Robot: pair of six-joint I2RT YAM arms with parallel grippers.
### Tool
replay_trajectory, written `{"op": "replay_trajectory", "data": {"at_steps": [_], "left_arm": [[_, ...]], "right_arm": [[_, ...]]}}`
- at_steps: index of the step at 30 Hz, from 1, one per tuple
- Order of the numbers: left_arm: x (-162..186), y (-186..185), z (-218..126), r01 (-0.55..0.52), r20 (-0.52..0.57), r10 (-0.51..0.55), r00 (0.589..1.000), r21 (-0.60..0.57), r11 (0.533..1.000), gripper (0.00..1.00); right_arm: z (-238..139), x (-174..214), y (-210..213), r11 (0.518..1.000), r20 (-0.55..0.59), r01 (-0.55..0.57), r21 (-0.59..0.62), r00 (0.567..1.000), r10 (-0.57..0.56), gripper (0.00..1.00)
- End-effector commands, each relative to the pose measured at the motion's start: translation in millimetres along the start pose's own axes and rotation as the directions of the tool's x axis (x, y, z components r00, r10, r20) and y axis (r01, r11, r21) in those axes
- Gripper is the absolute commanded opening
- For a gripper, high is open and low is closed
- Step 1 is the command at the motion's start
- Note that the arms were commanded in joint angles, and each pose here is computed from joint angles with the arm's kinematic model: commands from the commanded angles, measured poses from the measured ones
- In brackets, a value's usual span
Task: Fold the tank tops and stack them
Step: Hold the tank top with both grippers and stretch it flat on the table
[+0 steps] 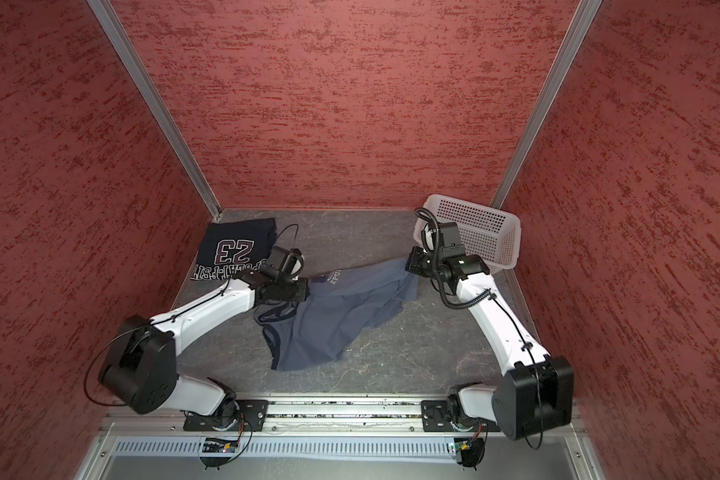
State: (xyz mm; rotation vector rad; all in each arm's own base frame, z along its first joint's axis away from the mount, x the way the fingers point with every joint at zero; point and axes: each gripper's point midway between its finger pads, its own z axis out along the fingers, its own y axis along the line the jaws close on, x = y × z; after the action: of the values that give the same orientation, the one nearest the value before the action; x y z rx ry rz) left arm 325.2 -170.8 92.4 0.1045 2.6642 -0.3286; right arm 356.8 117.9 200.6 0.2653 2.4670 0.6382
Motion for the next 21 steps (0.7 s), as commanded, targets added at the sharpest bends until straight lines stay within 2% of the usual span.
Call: {"op": "replay_trajectory", "data": {"at_steps": [1,4,8,16,21], "left_arm": [[1,-1,2,-0.003,-0.031,0.003,1.000,-0.007,1.000,0.42],[1,-8,1,-0.005,-0.013,0.005,1.000,0.041,0.999,0.49],[2,-10,1,-0.020,-0.003,0.020,1.000,0.062,0.998,0.51],[8,-38,7,-0.093,-0.037,0.099,0.994,0.126,0.988,0.44],[19,-35,18,-0.127,-0.087,0.133,0.987,0.071,0.989,0.44]], "right_arm": [[4,-13,-10,0.999,0.051,-0.041,0.009,0.998,0.040,0.00],[-2,-21,-24,0.996,0.097,-0.075,0.039,0.993,0.071,0.00],[-8,-23,-37,0.993,0.124,-0.103,0.049,0.988,0.096,0.00],[-7,-18,-43,0.991,0.125,-0.129,0.039,0.985,0.123,0.00],[-10,-22,-44,0.991,0.135,-0.129,0.036,0.983,0.123,0.00]]}}
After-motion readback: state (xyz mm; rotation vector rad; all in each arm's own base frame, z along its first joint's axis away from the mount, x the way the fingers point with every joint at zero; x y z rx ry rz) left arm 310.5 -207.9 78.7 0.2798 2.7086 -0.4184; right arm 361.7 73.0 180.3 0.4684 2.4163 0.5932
